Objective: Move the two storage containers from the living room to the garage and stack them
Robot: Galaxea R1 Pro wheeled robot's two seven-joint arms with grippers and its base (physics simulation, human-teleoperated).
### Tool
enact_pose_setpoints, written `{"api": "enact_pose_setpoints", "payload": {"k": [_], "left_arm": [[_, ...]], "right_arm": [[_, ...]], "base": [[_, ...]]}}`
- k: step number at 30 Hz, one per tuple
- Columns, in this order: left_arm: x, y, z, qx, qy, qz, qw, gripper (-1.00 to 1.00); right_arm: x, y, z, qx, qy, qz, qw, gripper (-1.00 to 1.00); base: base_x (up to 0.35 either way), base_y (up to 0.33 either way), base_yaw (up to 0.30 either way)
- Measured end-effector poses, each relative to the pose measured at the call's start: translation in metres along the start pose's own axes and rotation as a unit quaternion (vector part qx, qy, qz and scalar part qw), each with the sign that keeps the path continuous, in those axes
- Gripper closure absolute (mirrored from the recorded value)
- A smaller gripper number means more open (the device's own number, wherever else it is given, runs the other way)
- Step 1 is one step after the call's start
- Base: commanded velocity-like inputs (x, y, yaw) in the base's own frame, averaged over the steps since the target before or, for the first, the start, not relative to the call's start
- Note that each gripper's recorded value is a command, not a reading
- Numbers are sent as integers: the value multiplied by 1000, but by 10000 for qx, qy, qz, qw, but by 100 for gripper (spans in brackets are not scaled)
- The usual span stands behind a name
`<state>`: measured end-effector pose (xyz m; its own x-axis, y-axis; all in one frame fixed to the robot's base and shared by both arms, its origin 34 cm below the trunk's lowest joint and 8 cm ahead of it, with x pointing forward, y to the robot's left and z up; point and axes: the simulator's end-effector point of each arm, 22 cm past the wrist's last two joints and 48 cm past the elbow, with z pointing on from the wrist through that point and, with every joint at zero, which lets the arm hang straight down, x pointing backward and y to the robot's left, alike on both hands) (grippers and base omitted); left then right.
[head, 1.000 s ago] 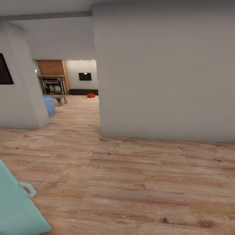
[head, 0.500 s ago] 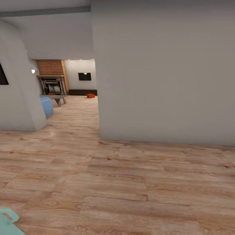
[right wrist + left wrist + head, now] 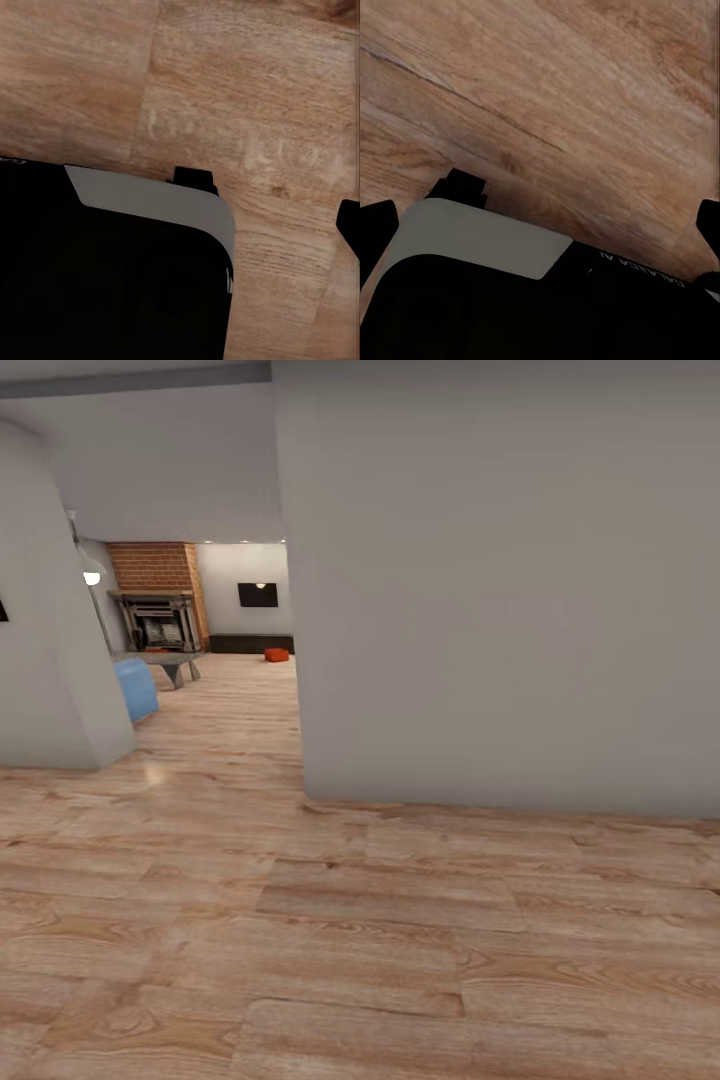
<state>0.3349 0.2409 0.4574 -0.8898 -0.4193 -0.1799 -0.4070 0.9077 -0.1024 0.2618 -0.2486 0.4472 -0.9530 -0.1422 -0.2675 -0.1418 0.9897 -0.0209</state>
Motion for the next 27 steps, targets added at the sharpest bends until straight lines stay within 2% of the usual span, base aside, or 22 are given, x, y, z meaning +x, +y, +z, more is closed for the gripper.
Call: {"api": "enact_pose_setpoints", "payload": {"k": [6,27], "left_arm": [[0,0,0,0,0,1,10000,-100],[0,-1,0,4,2,-1,10000,-100]], "right_arm": [[0,0,0,0,0,-2,10000,-100],[0,0,0,-1,0,-2,10000,-100]], "base": [[342,0,106],[342,0,277]]}}
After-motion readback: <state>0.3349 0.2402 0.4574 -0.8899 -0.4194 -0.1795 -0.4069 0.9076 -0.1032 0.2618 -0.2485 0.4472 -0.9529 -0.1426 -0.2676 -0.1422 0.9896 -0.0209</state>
